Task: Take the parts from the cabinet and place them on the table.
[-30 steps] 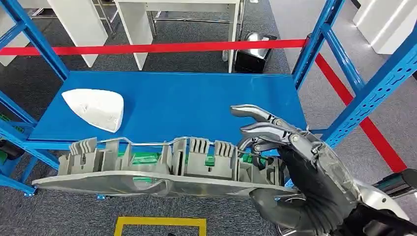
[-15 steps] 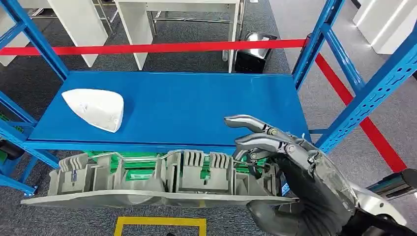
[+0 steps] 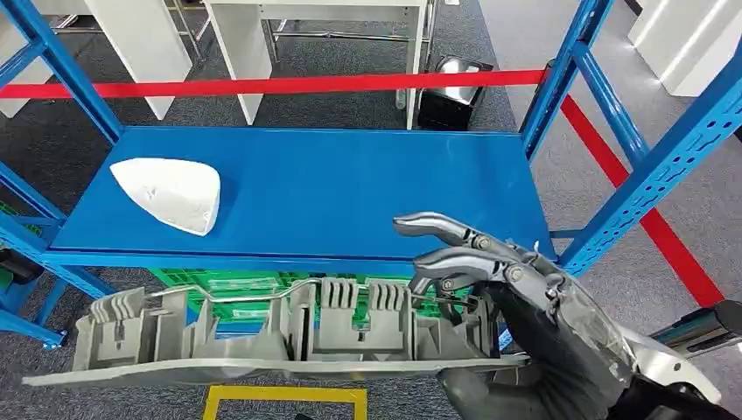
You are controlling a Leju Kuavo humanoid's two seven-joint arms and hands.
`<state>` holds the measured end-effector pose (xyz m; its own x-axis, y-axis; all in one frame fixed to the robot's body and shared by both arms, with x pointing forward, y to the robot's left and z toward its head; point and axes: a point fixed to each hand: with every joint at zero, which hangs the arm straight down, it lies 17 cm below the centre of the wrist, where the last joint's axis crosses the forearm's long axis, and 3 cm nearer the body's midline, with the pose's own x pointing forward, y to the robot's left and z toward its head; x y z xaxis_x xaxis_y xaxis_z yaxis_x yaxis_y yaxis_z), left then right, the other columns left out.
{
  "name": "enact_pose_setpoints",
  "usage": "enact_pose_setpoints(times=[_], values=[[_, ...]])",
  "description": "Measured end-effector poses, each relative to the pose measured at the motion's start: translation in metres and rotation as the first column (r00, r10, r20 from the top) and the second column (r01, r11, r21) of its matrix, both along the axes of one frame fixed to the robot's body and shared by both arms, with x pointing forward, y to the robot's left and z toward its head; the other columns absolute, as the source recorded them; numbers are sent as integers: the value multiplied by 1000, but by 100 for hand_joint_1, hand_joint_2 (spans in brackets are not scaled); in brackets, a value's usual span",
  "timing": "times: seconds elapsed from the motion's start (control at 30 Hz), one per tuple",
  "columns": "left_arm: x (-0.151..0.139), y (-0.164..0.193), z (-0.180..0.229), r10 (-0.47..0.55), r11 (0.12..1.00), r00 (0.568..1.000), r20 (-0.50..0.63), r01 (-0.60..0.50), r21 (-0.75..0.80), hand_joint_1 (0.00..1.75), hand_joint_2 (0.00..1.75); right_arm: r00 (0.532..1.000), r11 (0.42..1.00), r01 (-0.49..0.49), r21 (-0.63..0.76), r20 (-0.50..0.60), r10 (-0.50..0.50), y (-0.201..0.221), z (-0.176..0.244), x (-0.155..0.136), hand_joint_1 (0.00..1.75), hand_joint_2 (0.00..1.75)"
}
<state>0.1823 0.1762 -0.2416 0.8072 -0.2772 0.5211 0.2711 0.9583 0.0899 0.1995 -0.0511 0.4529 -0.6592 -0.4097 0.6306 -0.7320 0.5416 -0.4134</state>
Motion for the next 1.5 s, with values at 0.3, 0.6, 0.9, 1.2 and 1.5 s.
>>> enact_pose_setpoints(times=[0.3, 0.6, 0.9, 1.2, 1.5], values=[[0, 0, 0, 3, 1000, 1000, 4, -3, -2, 0, 175, 1000, 1000, 3, -6, -3, -3, 1, -1, 1, 175, 175], [0, 1, 0, 4, 1000, 1000, 6, -4, -3, 0, 175, 1000, 1000, 2, -5, -4, -2, 1, -1, 0, 175, 175], [1, 3, 0, 29, 1000, 1000, 4, -29, -10, 0, 175, 1000, 1000, 4, -3, -10, -4, 1, -1, 0, 175, 175], [4, 9, 1, 43, 999, 999, 14, -43, -6, 0, 175, 1000, 1000, 14, -6, -22, -14, 2, -5, 2, 175, 175], [9, 9, 2, 48, 999, 999, 22, -48, -10, 0, 175, 1000, 1000, 13, -2, -27, -13, 3, -5, 1, 175, 175]])
